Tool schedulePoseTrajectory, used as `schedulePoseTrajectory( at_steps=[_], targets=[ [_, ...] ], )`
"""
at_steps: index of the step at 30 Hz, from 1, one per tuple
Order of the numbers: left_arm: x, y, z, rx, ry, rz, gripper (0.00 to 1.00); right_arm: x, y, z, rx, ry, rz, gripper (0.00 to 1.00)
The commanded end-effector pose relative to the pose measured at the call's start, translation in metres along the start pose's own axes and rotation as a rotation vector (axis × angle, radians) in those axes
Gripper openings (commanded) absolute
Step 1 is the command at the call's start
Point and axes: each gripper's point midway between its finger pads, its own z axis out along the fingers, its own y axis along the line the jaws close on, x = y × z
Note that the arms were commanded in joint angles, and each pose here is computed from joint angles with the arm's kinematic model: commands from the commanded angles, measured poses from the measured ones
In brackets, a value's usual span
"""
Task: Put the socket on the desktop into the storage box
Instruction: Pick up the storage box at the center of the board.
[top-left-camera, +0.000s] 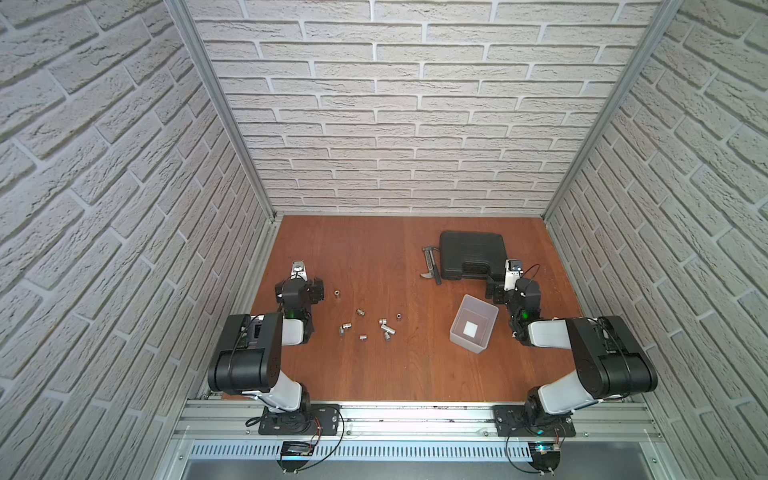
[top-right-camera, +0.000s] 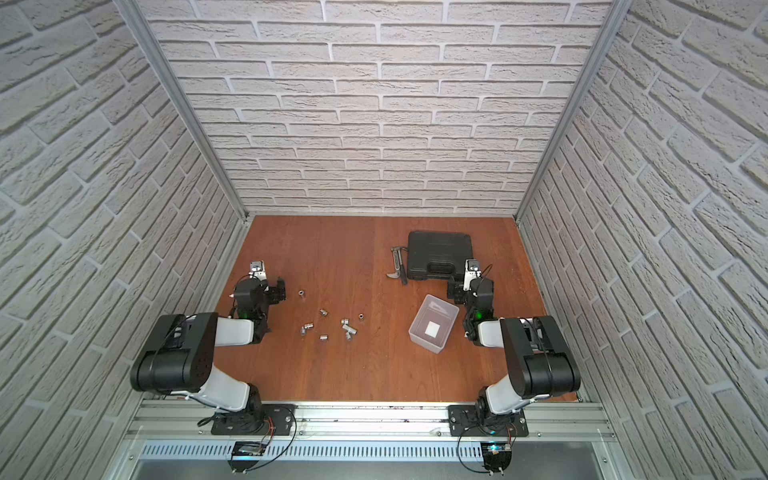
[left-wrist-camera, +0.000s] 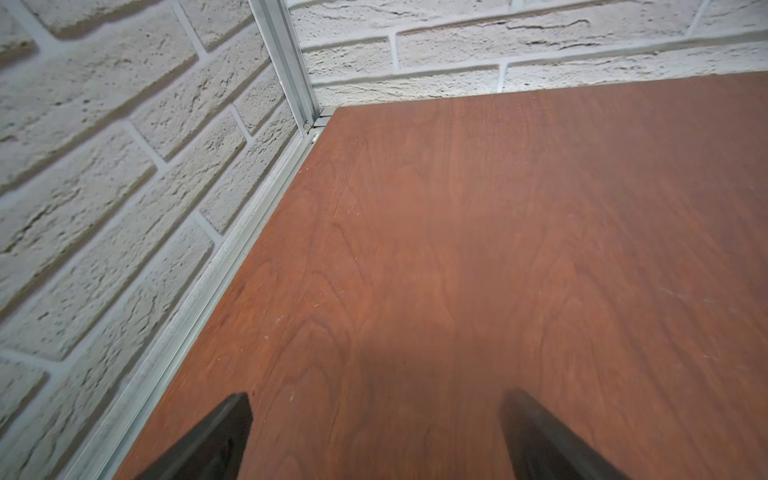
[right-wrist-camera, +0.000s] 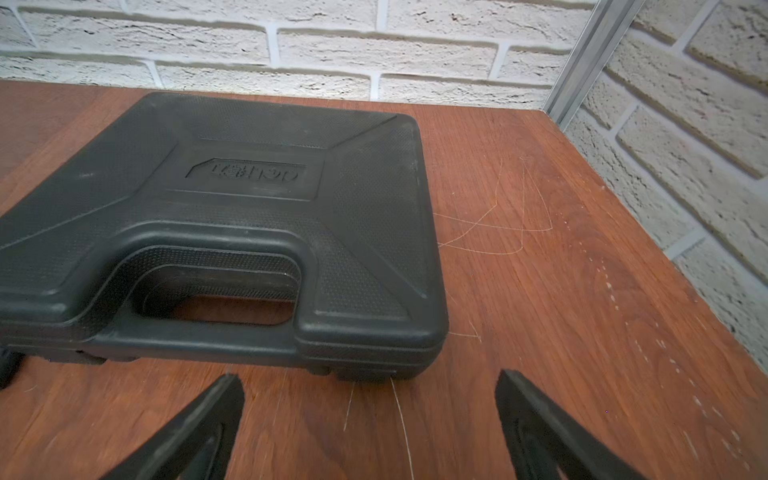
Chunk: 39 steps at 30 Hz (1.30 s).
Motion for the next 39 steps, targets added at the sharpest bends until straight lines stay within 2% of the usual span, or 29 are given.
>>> schedulePoseTrajectory(
  at_steps=[1,19,21,22,23,24,26,27,28,29,31,32,34,35,36,37,39],
  targets=[
    [-0.008,0.001,0.000,0.002,-0.039,-0.009,0.98,-0.017,0.000,-0.002,-0.008,-0.052,0.000,0.99],
    [-0.008,0.000,0.000,0.006,-0.036,-0.010,0.98,-0.017,0.001,-0.002,-0.009,-0.052,-0.001,0.99],
    [-0.008,0.001,-0.001,0.006,-0.038,-0.011,0.98,-0.026,-0.002,-0.005,0.000,-0.087,0.006,0.99],
    [-0.010,0.008,-0.002,-0.034,-0.026,-0.024,0.98,-0.035,-0.002,-0.012,0.008,-0.076,-0.002,0.99],
    [-0.014,0.006,-0.004,-0.001,-0.040,-0.033,0.98,-0.045,-0.006,-0.021,0.028,-0.012,-0.004,0.99],
    [-0.018,0.006,-0.006,-0.003,-0.052,-0.017,0.98,-0.062,-0.012,-0.029,0.061,0.006,0.026,0.99],
    [-0.035,0.016,-0.010,-0.060,0.048,0.007,0.98,-0.085,-0.011,-0.054,0.060,0.052,0.057,0.99],
    [-0.042,0.026,-0.013,-0.098,0.072,0.001,0.98,-0.091,-0.012,-0.067,0.065,0.068,0.074,0.99],
    [-0.051,0.040,-0.020,-0.171,0.079,-0.015,0.98,-0.092,-0.019,-0.079,0.099,0.070,0.150,0.99],
    [-0.059,0.051,-0.029,-0.226,0.092,-0.046,0.98,-0.084,-0.039,-0.091,0.208,0.054,0.255,0.99],
    [-0.074,0.074,-0.053,-0.346,0.138,-0.157,0.96,-0.045,-0.080,-0.114,0.457,0.024,0.507,0.99],
    [-0.080,0.080,-0.068,-0.379,0.168,-0.238,0.94,-0.036,-0.081,-0.116,0.421,0.065,0.545,0.99],
    [-0.096,0.057,-0.084,-0.237,0.177,-0.349,0.85,-0.033,-0.068,-0.119,0.334,0.174,0.511,0.93],
    [-0.104,0.035,-0.093,-0.147,0.172,-0.375,0.83,-0.034,-0.061,-0.120,0.302,0.246,0.468,0.88],
    [-0.110,0.015,-0.100,-0.074,0.169,-0.380,0.82,-0.035,-0.057,-0.124,0.300,0.317,0.439,0.88],
    [-0.117,-0.015,-0.110,0.024,0.175,-0.365,0.80,-0.034,-0.056,-0.130,0.325,0.388,0.405,0.88],
    [-0.122,-0.085,-0.133,0.213,0.200,-0.251,0.77,-0.034,-0.058,-0.146,0.382,0.479,0.382,0.92]
  ],
)
